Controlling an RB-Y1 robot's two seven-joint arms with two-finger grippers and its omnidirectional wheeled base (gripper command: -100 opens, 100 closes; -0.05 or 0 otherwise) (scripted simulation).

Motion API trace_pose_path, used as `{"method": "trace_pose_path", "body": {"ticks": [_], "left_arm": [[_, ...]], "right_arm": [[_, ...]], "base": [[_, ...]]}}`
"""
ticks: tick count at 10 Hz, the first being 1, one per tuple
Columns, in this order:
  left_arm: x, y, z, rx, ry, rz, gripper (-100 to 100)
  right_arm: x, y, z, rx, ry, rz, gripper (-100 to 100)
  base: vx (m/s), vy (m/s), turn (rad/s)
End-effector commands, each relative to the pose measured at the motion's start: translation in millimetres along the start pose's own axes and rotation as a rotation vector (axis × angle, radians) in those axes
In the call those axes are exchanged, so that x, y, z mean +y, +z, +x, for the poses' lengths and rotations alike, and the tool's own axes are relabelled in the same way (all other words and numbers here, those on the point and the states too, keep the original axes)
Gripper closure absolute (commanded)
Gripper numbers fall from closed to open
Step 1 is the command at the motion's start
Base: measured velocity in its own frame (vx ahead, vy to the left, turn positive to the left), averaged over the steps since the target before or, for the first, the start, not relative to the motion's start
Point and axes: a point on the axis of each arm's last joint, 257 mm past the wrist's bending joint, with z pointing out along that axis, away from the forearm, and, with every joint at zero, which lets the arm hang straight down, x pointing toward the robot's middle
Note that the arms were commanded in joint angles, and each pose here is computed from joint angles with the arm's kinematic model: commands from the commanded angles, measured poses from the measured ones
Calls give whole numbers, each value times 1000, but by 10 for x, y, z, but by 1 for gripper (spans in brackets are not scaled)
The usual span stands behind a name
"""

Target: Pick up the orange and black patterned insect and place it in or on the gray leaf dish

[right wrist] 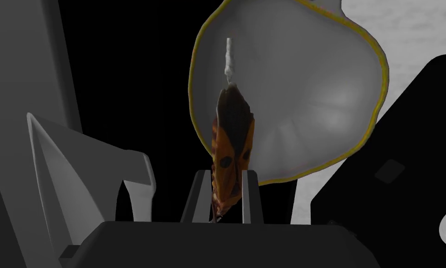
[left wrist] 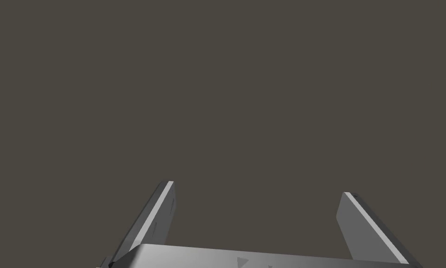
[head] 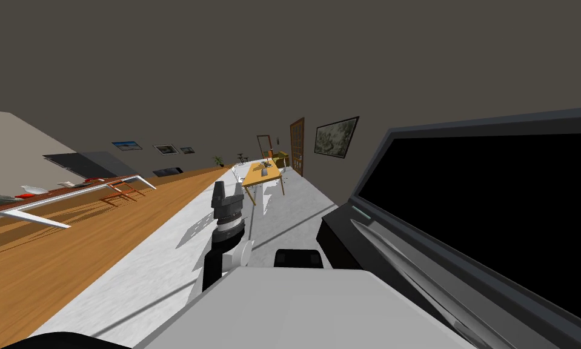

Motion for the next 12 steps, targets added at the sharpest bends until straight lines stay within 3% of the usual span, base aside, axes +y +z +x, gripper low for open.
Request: {"method": "trace_pose_path", "body": {"ticks": [1, 2, 6, 7, 8, 9, 10, 12], "left_arm": [[0, 0, 0, 0, 0, 0, 0], [0, 0, 0, 0, 0, 0, 0], [0, 0, 0, 0, 0, 0, 0], [0, 0, 0, 0, 0, 0, 0], [0, 0, 0, 0, 0, 0, 0], [0, 1, 1, 0, 0, 0, 0], [0, 1, 1, 0, 0, 0, 0], [0, 1, 1, 0, 0, 0, 0]], "right_arm": [[0, 0, 0, 0, 0, 0, 100], [-2, -7, 32, 6, -2, 0, -100], [1, -7, 32, 5, -1, 0, -100], [1, -7, 32, 5, -1, 0, 0], [206, -30, 330, 45, 48, -29, -100], [212, -29, 303, 36, 86, -31, -100], [425, -70, 596, 76, 130, -58, -100], [427, -68, 562, 64, 173, -58, -100]], "base": [[-6, 30, -32], [-3, 7, -2], [0, 0, 0], [0, 0, 0], [-99, 16, 334], [-130, 0, 475], [-158, 7, 388], [-106, 25, 310]]}}
